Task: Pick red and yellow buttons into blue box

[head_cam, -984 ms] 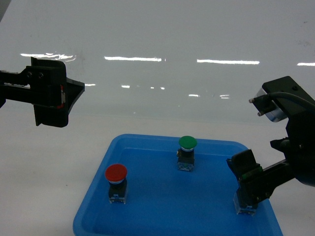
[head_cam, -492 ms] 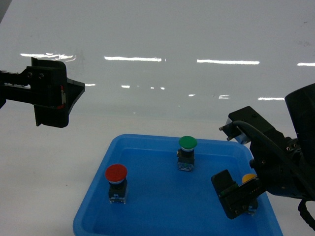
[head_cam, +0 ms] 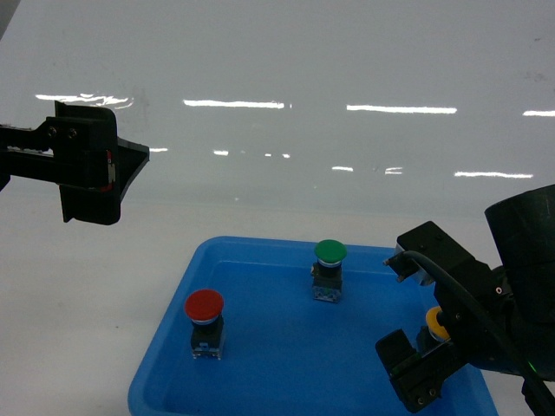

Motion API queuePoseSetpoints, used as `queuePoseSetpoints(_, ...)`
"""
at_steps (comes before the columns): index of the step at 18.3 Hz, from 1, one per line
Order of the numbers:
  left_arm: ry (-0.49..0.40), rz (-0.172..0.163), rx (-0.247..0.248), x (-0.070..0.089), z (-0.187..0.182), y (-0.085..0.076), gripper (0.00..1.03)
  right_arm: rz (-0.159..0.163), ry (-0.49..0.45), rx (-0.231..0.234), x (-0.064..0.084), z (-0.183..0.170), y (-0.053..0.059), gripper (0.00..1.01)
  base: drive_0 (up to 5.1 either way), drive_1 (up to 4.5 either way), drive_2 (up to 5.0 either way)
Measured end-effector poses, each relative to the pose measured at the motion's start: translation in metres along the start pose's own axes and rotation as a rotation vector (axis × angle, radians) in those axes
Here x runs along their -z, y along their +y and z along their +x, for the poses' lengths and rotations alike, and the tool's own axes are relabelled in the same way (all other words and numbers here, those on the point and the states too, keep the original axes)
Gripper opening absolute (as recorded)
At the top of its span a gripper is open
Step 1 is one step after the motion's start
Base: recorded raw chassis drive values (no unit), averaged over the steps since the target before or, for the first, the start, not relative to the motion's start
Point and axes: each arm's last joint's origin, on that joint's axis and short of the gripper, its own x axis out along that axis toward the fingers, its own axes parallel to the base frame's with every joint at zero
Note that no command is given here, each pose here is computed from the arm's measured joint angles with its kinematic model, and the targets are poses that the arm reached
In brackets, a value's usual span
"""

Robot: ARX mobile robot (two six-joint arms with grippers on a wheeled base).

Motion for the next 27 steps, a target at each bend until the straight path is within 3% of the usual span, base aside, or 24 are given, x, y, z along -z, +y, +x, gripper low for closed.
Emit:
queuePoseSetpoints(2,0.000,0.000,0.000,0.000,0.000,0.000,0.98,-0.012,-0.001,0.002,0.001,0.002,0.001,0.95,0.0,0.00,0.0)
queuePoseSetpoints(9,0.000,0.000,0.000,0.000,0.000,0.000,0.98,-0.034,-0.016,0.003,-0.002,0.003,0.003,0.31,0.0,0.00,0.0)
queuePoseSetpoints(16,0.000,0.000,0.000,0.000,0.000,0.000,0.98,-0.036,-0.049,0.034,0.003,-0.001,0.005,0.30,0.0,0.00,0.0)
queuePoseSetpoints(19,0.000,0.000,0.000,0.000,0.000,0.000,0.98,-0.027,-0.116,0.053,-0.002,-0.021,0.004,0.30,0.0,0.00,0.0)
queuePoseSetpoints(23,0.000,0.000,0.000,0.000,0.000,0.000,0.98,0.020,-0.322,0.138,-0.015,-0.074,-0.009,0.30,0.0,0.00,0.0)
queuePoseSetpoints(27,0.000,0.000,0.000,0.000,0.000,0.000,0.98,0.103,-0.486,0.244,-0.008,-0.136,-0.022,0.30,0.0,0.00,0.0)
